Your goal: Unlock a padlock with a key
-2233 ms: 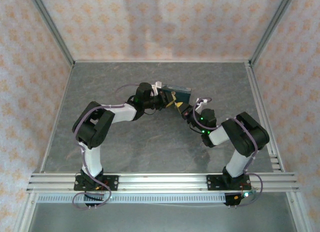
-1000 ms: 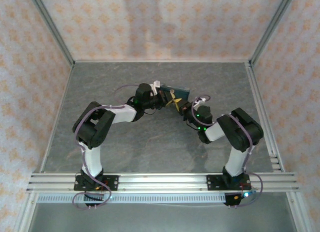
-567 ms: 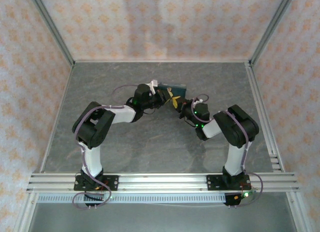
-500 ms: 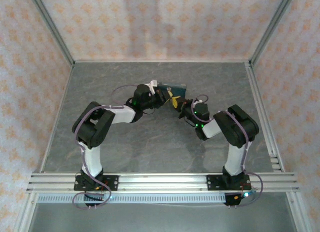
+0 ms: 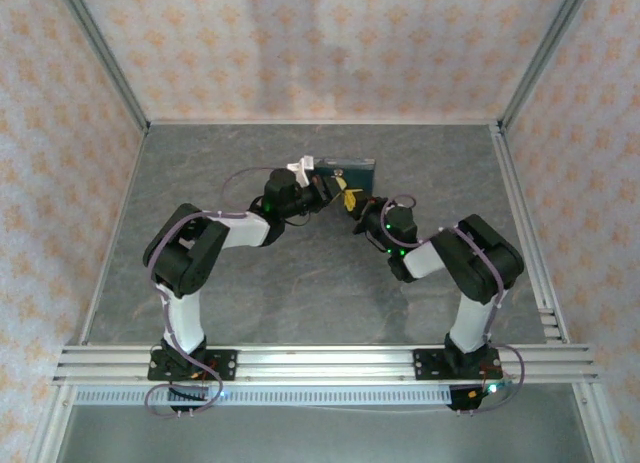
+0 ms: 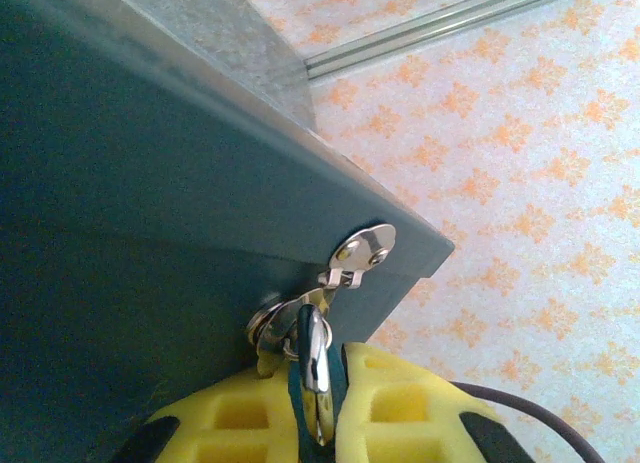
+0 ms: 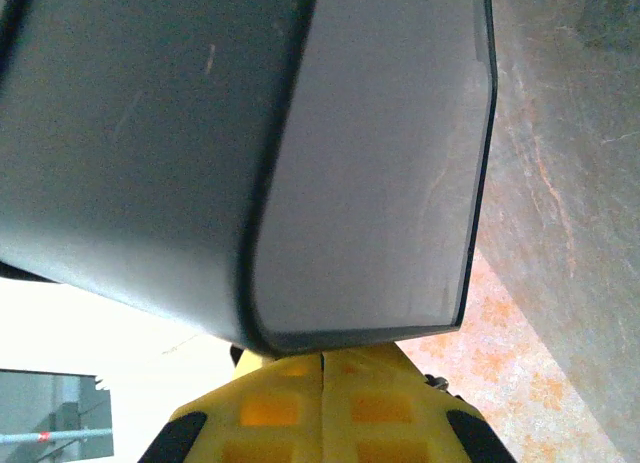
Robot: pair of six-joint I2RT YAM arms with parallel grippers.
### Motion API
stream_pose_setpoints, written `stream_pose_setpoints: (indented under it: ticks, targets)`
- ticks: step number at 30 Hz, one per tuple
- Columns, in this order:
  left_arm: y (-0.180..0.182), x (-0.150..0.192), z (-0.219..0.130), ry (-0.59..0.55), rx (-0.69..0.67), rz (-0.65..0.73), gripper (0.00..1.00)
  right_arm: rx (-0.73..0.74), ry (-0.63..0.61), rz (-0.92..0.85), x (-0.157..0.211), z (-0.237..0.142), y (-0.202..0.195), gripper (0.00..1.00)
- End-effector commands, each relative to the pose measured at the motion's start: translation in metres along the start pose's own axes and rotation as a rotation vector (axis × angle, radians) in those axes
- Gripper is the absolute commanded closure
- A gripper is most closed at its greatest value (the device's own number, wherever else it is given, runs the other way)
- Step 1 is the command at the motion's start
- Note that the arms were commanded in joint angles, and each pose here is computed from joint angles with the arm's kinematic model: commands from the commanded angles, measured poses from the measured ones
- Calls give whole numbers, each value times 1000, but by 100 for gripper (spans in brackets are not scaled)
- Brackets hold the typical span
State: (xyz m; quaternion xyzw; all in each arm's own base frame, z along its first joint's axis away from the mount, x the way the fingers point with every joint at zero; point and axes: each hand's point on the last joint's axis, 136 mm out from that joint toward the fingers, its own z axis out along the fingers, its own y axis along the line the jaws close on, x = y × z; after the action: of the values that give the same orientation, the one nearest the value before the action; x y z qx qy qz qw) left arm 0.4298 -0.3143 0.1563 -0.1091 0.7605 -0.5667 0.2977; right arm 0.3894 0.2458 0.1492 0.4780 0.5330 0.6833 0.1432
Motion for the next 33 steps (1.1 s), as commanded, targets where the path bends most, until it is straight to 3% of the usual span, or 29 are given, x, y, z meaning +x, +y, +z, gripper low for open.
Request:
stream_pose_setpoints:
  ticks: [1, 4, 14, 19, 23, 28, 33]
  targets:
    - [-36, 43, -5, 178, 130, 63, 100, -117, 99, 240, 27, 3, 40, 100]
    - [-35, 40, -7, 167, 121, 58, 100, -86, 99, 175, 19, 3, 32, 83]
    - [-29, 31, -9, 160, 82, 53, 100, 23, 76, -4, -7, -20, 13, 64]
    - [-23, 30, -8, 162, 56, 49, 100, 225, 105, -151, -2, -31, -16, 63]
    - [-15, 32, -7, 171, 17, 44, 100, 473, 81, -342, -7, -57, -40, 63]
    - [-3, 35, -9, 177, -26, 38, 100, 690, 12, -676, -16, -98, -29, 63]
    - [2, 38, -8, 187, -46, 27, 100, 812, 43, -984, -16, -110, -15, 70]
